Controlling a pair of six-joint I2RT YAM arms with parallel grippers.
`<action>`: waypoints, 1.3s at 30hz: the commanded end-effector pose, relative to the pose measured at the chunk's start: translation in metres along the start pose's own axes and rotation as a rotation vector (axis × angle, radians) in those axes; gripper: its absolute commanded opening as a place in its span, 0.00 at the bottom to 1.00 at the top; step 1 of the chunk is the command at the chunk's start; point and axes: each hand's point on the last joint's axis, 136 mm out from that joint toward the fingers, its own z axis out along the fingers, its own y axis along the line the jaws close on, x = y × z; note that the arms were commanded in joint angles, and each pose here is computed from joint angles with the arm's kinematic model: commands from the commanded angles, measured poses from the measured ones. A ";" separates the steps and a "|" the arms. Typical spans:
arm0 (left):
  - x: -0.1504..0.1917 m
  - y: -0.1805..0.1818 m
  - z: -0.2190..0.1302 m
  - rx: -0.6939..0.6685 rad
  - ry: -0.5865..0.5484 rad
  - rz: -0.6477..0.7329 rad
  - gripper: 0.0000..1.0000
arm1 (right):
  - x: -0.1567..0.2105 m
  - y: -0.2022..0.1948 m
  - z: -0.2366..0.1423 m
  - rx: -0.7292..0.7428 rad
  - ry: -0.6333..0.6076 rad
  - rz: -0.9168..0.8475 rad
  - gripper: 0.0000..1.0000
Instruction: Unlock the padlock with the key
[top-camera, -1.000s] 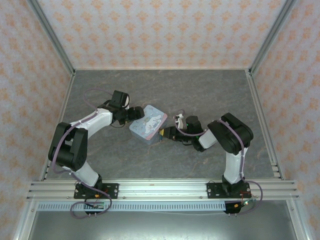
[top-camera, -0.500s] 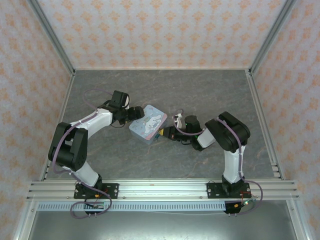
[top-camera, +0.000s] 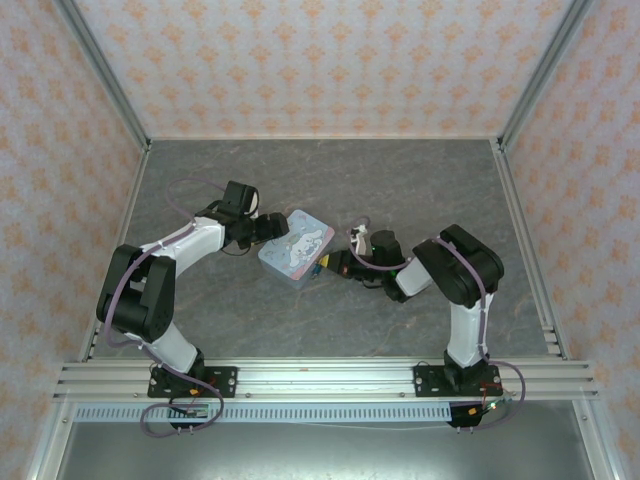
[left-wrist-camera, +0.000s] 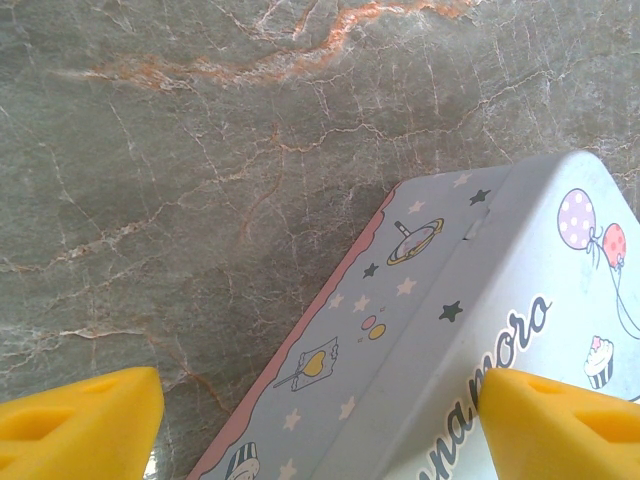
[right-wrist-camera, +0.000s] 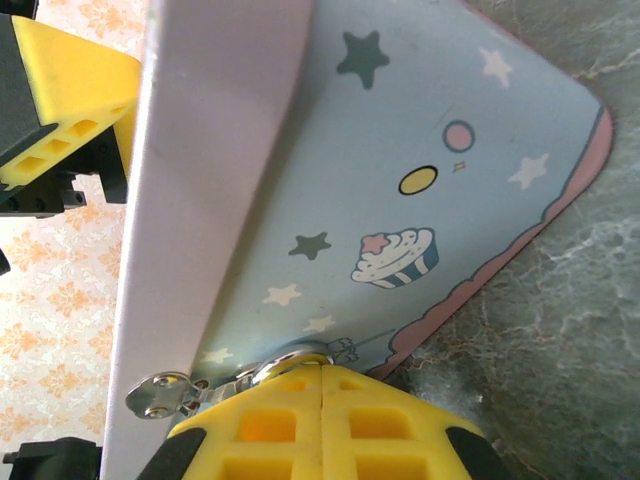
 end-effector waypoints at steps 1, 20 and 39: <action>0.009 0.012 0.002 -0.053 0.014 -0.004 0.83 | -0.012 0.007 -0.007 -0.004 -0.057 -0.028 0.00; 0.009 0.011 0.000 -0.049 0.006 0.003 0.83 | -0.016 0.013 -0.021 0.001 -0.111 -0.074 0.33; 0.009 0.011 0.002 -0.044 0.011 -0.002 0.83 | -0.013 0.026 -0.008 -0.150 -0.079 -0.132 0.60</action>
